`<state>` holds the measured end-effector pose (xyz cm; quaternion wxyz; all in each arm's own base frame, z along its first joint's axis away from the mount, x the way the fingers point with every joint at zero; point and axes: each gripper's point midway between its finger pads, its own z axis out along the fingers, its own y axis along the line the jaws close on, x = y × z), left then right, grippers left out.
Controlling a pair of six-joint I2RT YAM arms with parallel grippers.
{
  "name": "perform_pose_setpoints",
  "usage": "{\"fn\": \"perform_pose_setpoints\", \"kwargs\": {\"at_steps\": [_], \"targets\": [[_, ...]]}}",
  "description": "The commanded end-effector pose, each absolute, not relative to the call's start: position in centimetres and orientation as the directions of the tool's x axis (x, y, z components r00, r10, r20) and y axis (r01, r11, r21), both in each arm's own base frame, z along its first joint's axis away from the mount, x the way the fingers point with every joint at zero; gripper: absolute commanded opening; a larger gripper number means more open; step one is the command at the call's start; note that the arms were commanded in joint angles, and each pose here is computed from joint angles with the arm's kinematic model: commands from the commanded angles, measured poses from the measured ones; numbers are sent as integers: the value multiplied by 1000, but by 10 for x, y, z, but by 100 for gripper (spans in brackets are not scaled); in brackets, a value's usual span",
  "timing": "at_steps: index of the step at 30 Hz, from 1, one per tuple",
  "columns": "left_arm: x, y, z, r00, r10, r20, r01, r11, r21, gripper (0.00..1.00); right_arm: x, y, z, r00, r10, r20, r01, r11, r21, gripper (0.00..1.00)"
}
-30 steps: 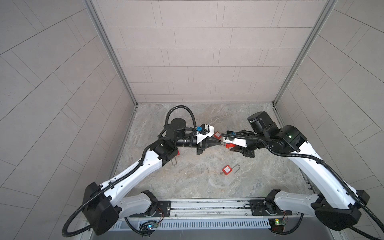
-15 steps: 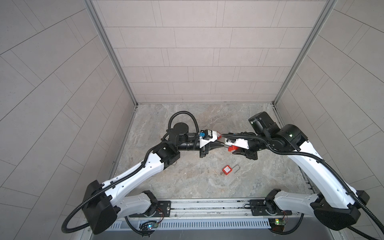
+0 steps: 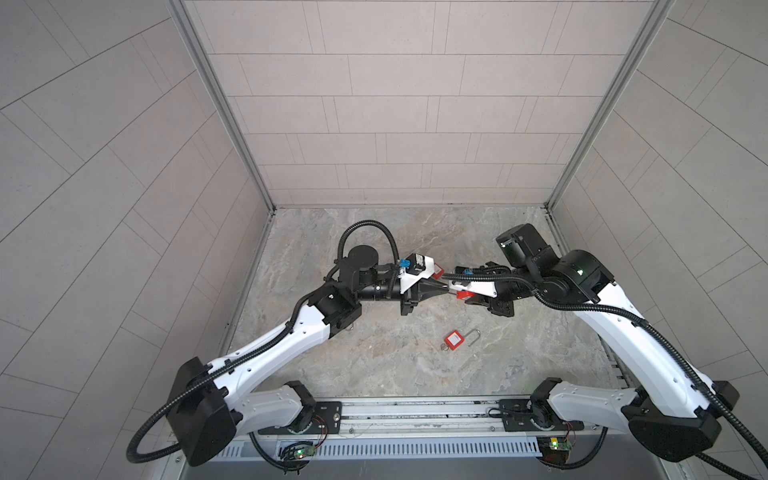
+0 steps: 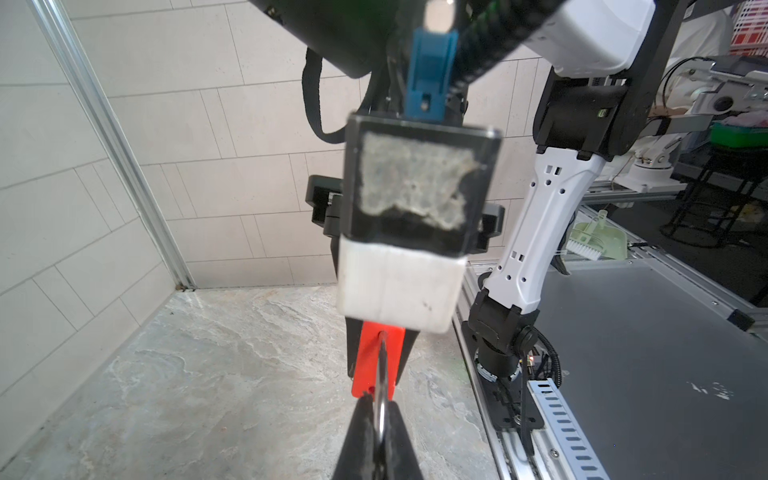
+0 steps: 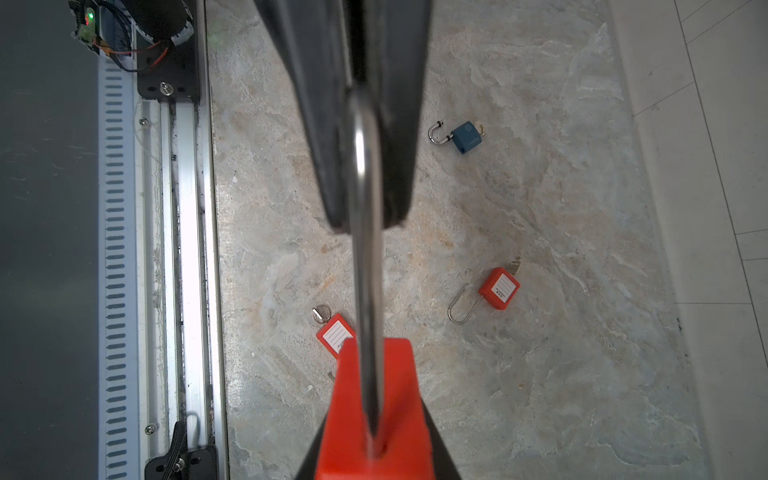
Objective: Lock with the key
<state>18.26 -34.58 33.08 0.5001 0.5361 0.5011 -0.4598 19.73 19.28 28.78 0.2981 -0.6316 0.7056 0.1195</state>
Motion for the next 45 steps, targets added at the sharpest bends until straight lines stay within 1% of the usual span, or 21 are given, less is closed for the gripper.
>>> {"fn": "perform_pose_setpoints", "kwargs": {"at_steps": [1, 4, 8, 14, 17, 23, 28, 34, 36, 37, 39, 42, 44, 45], "targets": [[167, -355, 328, 41, 72, -997, 995, -90, 35, 0, 208, 213, 310, 70, -757, -649, -943, 161, -289, 21], [170, -354, 325, 75, 75, -994, 995, -70, 70, 0, 205, 217, 317, 69, -733, -677, -947, 165, -275, 21], [175, -352, 325, 144, 74, -987, 990, -26, 142, 0, 195, 225, 327, 55, -685, -727, -965, 150, -214, 21], [175, -351, 330, 232, 70, -970, 972, 7, 233, 0, 186, 228, 324, 25, -678, -734, -980, 128, -152, 21], [173, -351, 329, 257, 73, -964, 966, 9, 258, 0, 187, 230, 327, 27, -668, -743, -980, 130, -153, 21], [170, -352, 324, 223, 78, -972, 975, -1, 223, 0, 196, 234, 337, 50, -650, -758, -971, 145, -189, 20], [172, -356, 311, 159, 70, -985, 987, -5, 159, 0, 203, 244, 346, 74, -620, -781, -971, 134, -198, 20], [177, -360, 307, 134, 43, -990, 991, 4, 135, 0, 209, 254, 345, 85, -605, -792, -975, 114, -192, 20], [181, -358, 314, 130, 25, -991, 991, 27, 131, 0, 209, 253, 344, 90, -612, -786, -974, 109, -196, 23], [187, -355, 320, 125, 8, -992, 991, 57, 125, 0, 209, 251, 343, 95, -619, -779, -973, 108, -205, 24], [193, -351, 330, 131, -10, -991, 988, 88, 130, 0, 208, 248, 343, 97, -628, -772, -970, 114, -215, 24], [188, -353, 331, 122, 14, -992, 992, 25, 123, 0, 207, 246, 350, 102, -610, -786, -963, 136, -231, 24], [185, -357, 329, 100, 0, -995, 995, -7, 100, 0, 208, 249, 355, 119, -588, -800, -959, 140, -245, 24], [185, -358, 330, 86, -22, -996, 996, -12, 87, 0, 208, 250, 357, 90, -574, -814, -963, 159, -219, 23]]}}
